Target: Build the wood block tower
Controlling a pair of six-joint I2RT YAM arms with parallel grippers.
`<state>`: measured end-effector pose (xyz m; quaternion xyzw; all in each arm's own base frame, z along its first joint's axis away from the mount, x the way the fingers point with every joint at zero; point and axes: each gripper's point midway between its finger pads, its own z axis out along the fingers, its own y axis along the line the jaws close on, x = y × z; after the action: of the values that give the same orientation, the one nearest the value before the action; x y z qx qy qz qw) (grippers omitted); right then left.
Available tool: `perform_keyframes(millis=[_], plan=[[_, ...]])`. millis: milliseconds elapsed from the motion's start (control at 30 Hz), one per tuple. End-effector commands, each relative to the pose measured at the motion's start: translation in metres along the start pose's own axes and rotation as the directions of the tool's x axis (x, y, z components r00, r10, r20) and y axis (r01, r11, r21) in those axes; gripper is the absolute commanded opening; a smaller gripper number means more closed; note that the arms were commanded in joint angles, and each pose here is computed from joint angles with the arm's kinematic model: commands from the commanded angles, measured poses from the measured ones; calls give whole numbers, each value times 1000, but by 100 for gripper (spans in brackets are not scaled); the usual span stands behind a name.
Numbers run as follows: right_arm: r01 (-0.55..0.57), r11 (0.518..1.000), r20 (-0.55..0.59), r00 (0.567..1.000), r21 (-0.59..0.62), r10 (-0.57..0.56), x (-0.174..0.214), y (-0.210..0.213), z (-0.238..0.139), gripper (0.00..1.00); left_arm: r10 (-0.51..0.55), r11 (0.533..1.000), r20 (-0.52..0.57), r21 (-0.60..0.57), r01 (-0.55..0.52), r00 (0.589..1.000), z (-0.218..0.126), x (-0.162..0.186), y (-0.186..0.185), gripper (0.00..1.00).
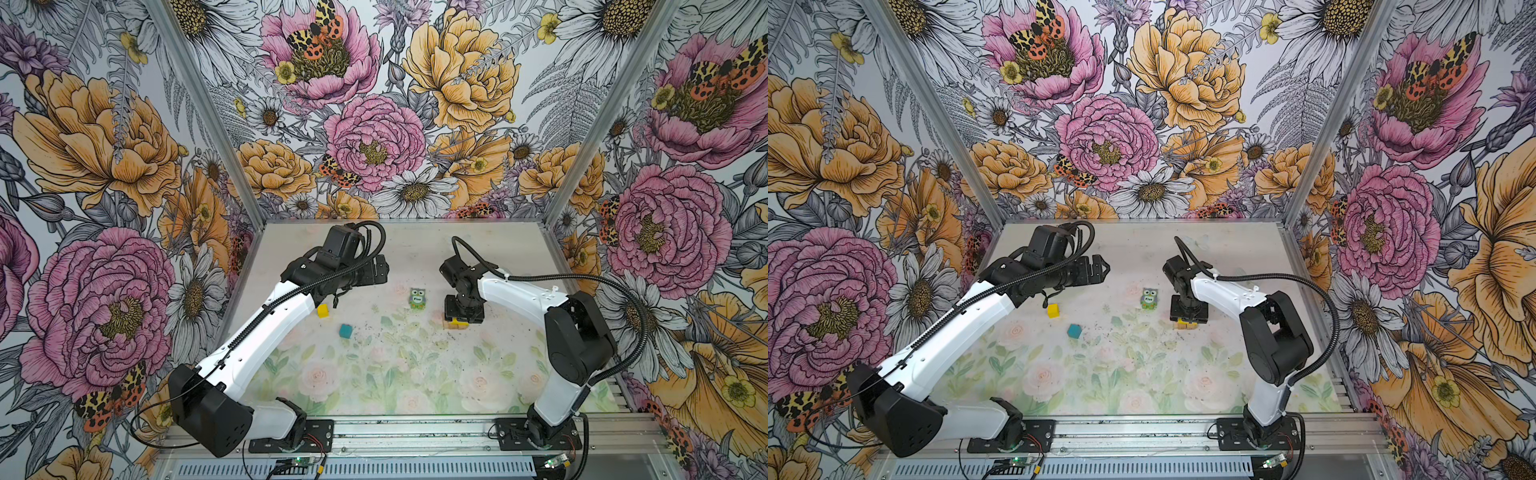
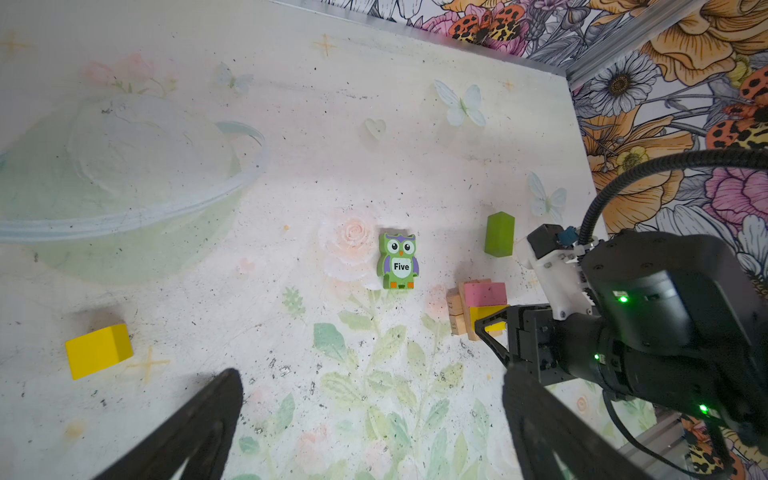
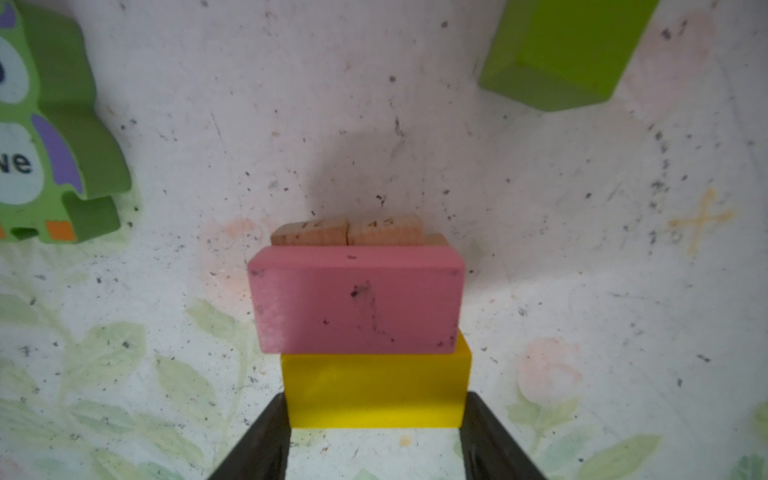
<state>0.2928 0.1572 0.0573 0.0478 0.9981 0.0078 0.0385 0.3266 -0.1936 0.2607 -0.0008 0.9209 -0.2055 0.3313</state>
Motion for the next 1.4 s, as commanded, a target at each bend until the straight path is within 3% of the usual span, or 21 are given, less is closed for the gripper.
perform_keyframes(millis=[0,167,367,533,567,667,733,833,1133,1367], plan=[[17,1000,6,1000,-20,-17,-9,5,3,60,-24,999,28,25,23,999,-6,-5,-3,99],[35,999,10,999,-25,-35,-9,6,1,67,-30,999,25,25,30,999,-6,-3,-2,99],[30,998,31,999,-57,-28,-7,7,-12,89,-31,999,20,33,31,999,-6,-2,-4,99],[22,996,70,997,-85,-16,-7,8,-43,89,-29,999,14,38,28,999,-6,-1,-5,99],[22,996,83,996,-88,-14,-9,8,-51,88,-28,999,18,36,27,999,-6,-3,-5,99],[12,995,115,993,-101,0,-21,8,-64,70,-25,999,31,32,24,999,-6,-9,-6,99],[-7,996,111,994,-88,17,-30,6,-61,53,-18,999,34,31,17,999,-5,-12,-8,99],[-8,997,96,995,-75,15,-44,9,-52,41,-14,999,44,40,12,999,-3,-16,-11,99],[-1,999,66,998,-49,4,-72,14,-30,26,-7,999,79,50,3,997,-5,-27,-16,99],[3,1000,37,999,-30,-2,-70,13,-17,25,-11,999,70,41,9,997,1,-26,-12,99]])
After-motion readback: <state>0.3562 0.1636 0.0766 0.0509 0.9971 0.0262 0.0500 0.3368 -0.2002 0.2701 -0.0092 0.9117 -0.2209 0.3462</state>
